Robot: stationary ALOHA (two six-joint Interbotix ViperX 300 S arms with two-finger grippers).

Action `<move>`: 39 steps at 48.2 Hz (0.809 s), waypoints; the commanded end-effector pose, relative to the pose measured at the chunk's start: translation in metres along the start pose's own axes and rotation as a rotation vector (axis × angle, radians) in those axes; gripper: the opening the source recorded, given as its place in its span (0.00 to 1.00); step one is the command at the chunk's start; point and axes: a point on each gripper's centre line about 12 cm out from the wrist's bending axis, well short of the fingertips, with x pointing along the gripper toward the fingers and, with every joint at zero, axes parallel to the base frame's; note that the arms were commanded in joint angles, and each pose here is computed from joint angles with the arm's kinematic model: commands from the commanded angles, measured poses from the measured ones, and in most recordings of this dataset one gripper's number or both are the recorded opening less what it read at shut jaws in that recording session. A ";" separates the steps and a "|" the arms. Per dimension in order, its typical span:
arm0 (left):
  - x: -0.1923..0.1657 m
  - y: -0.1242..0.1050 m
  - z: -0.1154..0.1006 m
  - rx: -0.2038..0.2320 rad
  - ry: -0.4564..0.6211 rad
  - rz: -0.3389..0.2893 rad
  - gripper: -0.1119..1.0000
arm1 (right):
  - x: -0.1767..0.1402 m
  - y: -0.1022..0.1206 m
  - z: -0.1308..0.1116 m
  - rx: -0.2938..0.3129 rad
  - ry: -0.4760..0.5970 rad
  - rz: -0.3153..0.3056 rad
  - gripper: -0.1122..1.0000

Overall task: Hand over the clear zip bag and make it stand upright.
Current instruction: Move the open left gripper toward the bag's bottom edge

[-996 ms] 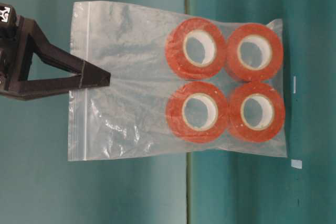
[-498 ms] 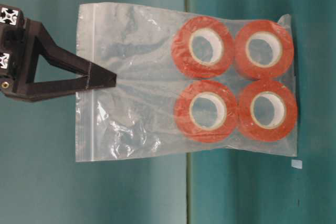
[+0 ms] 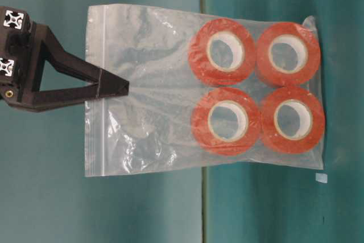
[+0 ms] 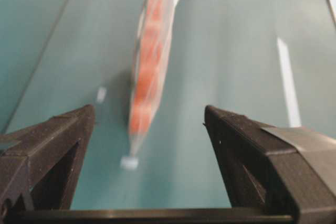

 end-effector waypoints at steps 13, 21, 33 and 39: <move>0.032 -0.001 -0.015 -0.005 0.038 -0.010 0.92 | -0.007 0.004 0.001 0.017 -0.021 0.003 0.13; 0.047 -0.002 -0.022 -0.041 0.027 -0.019 0.92 | -0.003 0.004 -0.001 0.035 -0.013 0.004 0.13; 0.068 -0.003 -0.043 -0.098 0.057 -0.028 0.93 | -0.003 0.005 0.000 0.037 -0.018 0.005 0.13; 0.079 -0.004 -0.054 -0.105 0.072 -0.035 0.93 | -0.003 0.004 0.001 0.037 -0.027 0.004 0.13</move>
